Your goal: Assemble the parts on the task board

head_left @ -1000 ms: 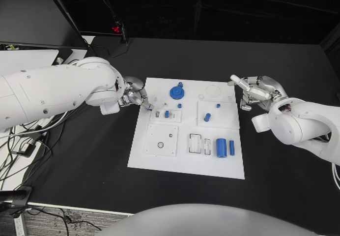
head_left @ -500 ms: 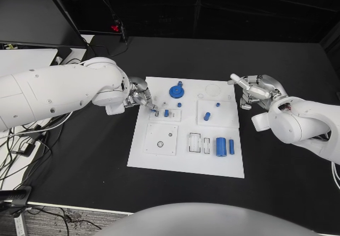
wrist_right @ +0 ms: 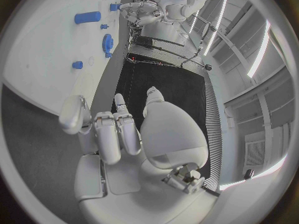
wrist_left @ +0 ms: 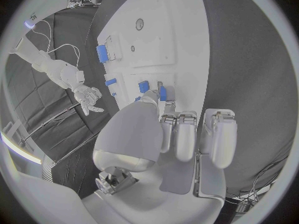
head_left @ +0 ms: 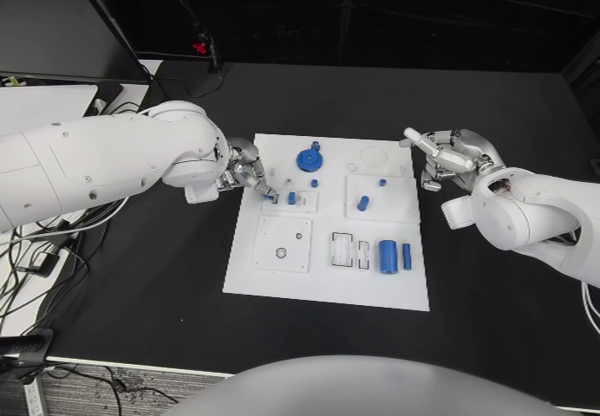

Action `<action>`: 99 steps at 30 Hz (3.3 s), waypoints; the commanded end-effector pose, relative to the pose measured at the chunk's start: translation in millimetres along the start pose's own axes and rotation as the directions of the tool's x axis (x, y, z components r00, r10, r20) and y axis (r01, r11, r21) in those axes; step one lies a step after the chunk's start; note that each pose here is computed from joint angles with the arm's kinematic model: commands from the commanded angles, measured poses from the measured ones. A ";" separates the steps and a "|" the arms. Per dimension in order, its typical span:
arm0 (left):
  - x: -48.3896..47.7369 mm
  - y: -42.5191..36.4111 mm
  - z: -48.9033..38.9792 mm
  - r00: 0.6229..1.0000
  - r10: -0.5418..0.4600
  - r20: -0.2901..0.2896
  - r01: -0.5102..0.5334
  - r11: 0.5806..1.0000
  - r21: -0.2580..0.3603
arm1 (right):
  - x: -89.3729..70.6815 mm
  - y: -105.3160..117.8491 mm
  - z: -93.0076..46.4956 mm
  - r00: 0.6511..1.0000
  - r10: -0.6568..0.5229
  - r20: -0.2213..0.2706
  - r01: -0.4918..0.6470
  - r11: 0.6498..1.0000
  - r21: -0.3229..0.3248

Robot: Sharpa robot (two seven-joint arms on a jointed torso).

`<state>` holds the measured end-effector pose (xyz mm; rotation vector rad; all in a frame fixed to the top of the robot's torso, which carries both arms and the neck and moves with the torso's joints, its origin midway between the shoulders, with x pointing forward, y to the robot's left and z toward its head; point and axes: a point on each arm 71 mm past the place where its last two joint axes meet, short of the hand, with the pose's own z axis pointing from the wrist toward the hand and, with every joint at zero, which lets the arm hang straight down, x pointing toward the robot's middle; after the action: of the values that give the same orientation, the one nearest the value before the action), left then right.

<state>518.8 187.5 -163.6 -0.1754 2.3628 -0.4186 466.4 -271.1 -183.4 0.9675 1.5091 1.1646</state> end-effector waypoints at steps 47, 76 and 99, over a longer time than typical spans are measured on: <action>6.9 -7.0 5.3 0.998 0.030 -0.053 -0.031 0.999 -0.028 | 1.1 1.7 -0.5 1.000 0.004 -0.007 -0.004 1.000 -0.010; 6.8 -5.9 6.3 0.998 0.030 -0.053 -0.032 0.998 -0.049 | 2.0 1.9 -0.2 1.000 0.005 -0.010 -0.005 1.000 -0.012; 9.1 -6.0 6.4 0.996 0.042 -0.074 -0.047 0.997 -0.057 | 1.3 1.7 -0.4 1.000 0.004 -0.008 -0.004 1.000 -0.011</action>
<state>519.4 175.2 -163.7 -0.1481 2.4078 -0.3978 466.0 -270.8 -183.3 0.9669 1.5093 1.1664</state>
